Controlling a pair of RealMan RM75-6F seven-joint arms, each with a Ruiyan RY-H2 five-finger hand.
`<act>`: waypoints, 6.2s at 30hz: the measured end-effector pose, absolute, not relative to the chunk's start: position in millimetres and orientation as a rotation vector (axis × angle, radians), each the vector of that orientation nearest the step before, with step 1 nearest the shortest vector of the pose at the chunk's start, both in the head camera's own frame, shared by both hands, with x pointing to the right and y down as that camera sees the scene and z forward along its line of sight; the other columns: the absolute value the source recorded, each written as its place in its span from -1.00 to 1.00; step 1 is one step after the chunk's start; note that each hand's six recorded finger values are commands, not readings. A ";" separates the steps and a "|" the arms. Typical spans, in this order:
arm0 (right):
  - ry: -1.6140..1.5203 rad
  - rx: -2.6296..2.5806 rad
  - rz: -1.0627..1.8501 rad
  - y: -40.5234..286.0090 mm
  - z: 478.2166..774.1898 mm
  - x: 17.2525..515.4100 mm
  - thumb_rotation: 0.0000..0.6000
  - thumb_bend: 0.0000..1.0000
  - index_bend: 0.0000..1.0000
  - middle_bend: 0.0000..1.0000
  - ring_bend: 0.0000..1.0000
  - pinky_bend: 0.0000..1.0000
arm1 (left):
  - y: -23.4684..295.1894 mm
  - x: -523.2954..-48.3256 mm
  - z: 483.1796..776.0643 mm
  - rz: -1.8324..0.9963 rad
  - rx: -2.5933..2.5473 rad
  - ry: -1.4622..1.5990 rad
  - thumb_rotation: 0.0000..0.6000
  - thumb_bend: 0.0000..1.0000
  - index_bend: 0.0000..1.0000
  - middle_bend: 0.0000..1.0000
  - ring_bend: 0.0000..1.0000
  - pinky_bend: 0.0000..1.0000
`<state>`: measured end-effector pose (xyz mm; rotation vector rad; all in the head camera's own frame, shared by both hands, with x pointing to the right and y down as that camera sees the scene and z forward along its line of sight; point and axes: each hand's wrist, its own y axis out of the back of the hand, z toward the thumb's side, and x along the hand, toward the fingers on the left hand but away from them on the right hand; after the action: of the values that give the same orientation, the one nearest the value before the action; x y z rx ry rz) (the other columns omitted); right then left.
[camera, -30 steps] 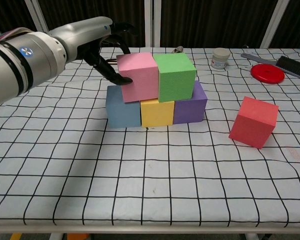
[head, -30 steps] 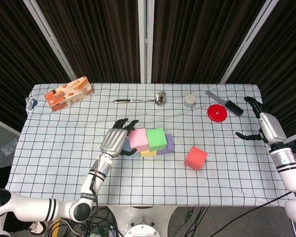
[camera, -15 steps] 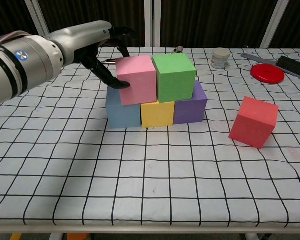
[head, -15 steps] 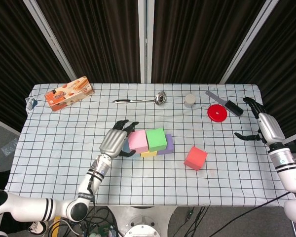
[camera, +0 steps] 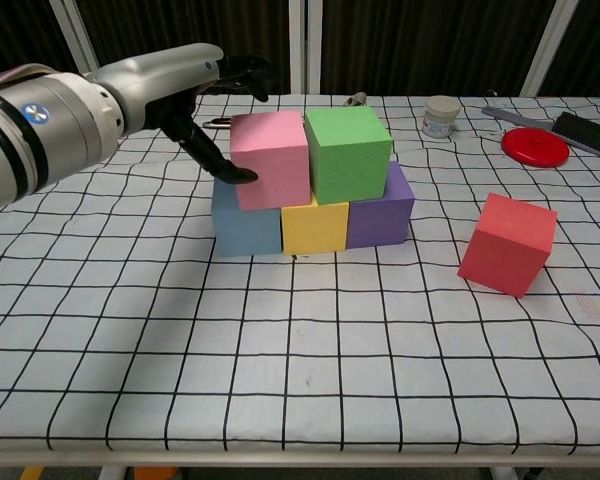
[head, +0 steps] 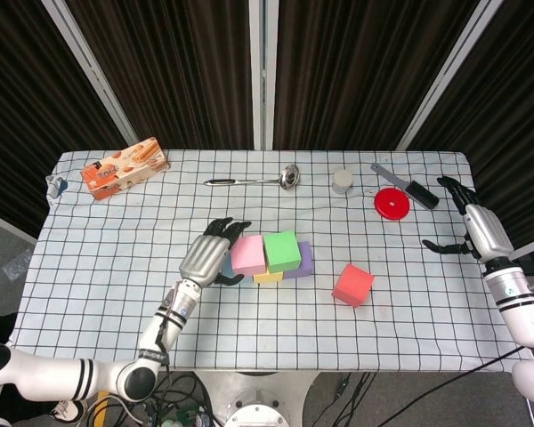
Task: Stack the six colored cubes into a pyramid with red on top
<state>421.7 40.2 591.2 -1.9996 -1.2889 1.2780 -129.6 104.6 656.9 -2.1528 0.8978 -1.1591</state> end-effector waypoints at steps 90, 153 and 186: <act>-0.425 -2.246 1.136 51.4 648.9 59.4 1.00 -0.48 -1.00 -0.41 -1.00 -1.00 | 167.6 -481.5 645.8 -1.546 -1.717 1.405 1.00 -1.00 -0.85 -0.95 -1.00 -0.93; -0.439 -2.253 1.177 57.3 656.4 63.2 1.00 -0.60 -1.00 -0.71 -1.00 -1.00 | 174.6 -479.3 653.4 -1.578 -1.746 1.372 1.00 -1.00 -0.85 -0.95 -1.00 -0.93; -0.434 -2.175 1.181 30.5 613.8 123.1 1.00 -0.91 -1.00 -0.93 -1.00 -1.00 | 171.9 -470.5 657.5 -1.586 -1.754 1.340 1.00 -1.00 -0.85 -0.95 -1.00 -0.93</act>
<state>123.1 30.5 613.8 -2.1752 -0.4338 1.1810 -470.5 171.9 657.5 -1.7537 1.3399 -1.5856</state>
